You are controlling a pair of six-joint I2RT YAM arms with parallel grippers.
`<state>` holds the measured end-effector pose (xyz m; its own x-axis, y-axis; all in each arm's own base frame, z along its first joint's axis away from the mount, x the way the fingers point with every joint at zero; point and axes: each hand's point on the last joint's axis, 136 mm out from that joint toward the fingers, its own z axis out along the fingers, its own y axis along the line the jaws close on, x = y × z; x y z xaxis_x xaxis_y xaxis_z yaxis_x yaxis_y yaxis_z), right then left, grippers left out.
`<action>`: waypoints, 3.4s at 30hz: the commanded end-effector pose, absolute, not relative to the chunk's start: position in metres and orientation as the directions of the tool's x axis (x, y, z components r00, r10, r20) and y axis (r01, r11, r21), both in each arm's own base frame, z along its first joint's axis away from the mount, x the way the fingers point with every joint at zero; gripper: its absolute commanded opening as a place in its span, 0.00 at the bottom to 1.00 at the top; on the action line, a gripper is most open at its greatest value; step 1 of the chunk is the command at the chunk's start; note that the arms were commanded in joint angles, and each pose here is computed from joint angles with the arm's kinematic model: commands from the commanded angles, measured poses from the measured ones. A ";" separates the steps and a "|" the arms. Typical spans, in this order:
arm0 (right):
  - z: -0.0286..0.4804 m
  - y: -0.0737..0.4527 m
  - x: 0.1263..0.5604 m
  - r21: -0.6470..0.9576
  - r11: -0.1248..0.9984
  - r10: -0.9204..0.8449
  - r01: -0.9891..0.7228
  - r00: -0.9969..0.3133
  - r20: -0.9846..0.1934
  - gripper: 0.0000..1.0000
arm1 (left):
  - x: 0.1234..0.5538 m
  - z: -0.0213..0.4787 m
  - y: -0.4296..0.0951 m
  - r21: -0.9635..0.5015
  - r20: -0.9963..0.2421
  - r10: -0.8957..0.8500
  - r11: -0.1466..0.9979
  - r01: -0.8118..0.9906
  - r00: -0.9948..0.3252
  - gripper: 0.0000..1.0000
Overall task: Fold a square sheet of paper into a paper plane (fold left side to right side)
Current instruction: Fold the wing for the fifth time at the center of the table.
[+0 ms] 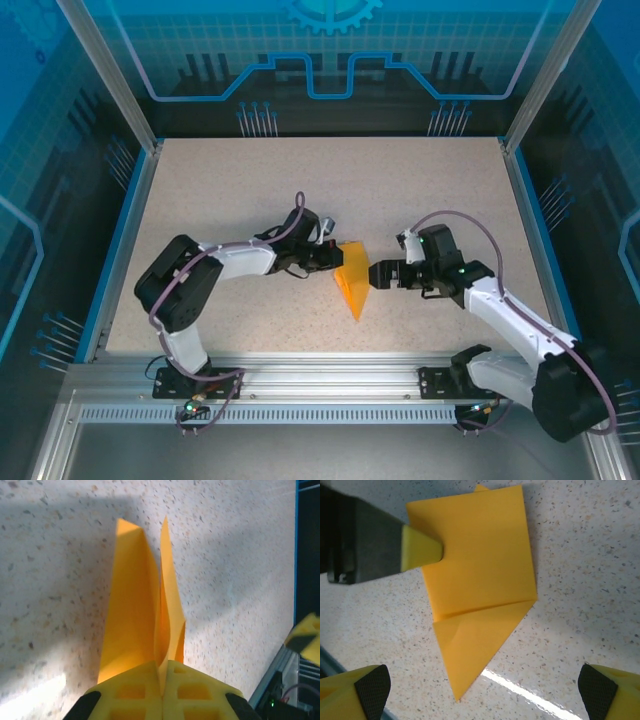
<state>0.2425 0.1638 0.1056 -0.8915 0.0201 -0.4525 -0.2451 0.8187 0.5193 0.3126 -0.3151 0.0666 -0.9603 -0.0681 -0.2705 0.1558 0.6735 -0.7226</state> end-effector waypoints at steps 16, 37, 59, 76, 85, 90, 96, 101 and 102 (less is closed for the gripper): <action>0.101 0.200 0.282 0.702 0.526 -0.067 -0.480 -0.846 -0.528 0.87 | 0.270 0.101 -0.310 -0.759 -0.445 0.080 0.495 0.423 -0.892 0.01; 0.084 0.215 0.275 0.790 0.394 -0.120 -0.470 -0.878 -0.463 0.59 | 0.272 0.090 -0.310 -0.760 -0.427 0.091 0.502 0.412 -0.900 0.01; 0.067 0.200 0.267 0.775 0.565 -0.080 -0.284 -0.953 -0.292 0.00 | 0.282 0.093 -0.304 -0.716 -0.445 0.085 0.565 0.411 -0.892 0.50; 0.057 0.196 0.284 0.696 0.715 0.096 0.062 -0.995 -0.009 0.00 | 0.196 0.101 -0.314 -0.250 -0.523 0.442 0.739 0.626 -0.729 0.66; 0.054 0.205 0.294 0.696 0.713 0.101 0.086 -0.995 0.019 0.00 | 0.195 0.068 -0.343 -0.006 -0.450 0.536 0.798 0.603 -0.714 0.70; 0.053 0.206 0.294 0.693 0.715 0.100 0.087 -0.995 0.022 0.00 | 0.204 0.055 -0.345 0.125 -0.407 0.560 0.817 0.563 -0.722 0.71; 0.050 0.206 0.295 0.691 0.718 0.098 0.089 -0.995 0.027 0.00 | 0.210 0.052 -0.338 0.186 -0.396 0.548 0.834 0.520 -0.737 0.68; 0.049 0.207 0.295 0.693 0.715 0.095 0.089 -0.995 0.029 0.00 | 0.211 0.045 -0.338 0.204 -0.369 0.558 0.829 0.521 -0.743 0.60; 0.049 0.207 0.295 0.694 0.714 0.095 0.088 -0.995 0.029 0.00 | 0.211 0.044 -0.338 0.208 -0.365 0.560 0.828 0.521 -0.744 0.57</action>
<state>0.2942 0.2011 0.0466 -0.9945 0.1038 0.0163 0.0861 0.7165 0.6922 0.2095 -0.3432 0.0463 -0.7364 0.5552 -0.3867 0.5391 0.8268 0.1604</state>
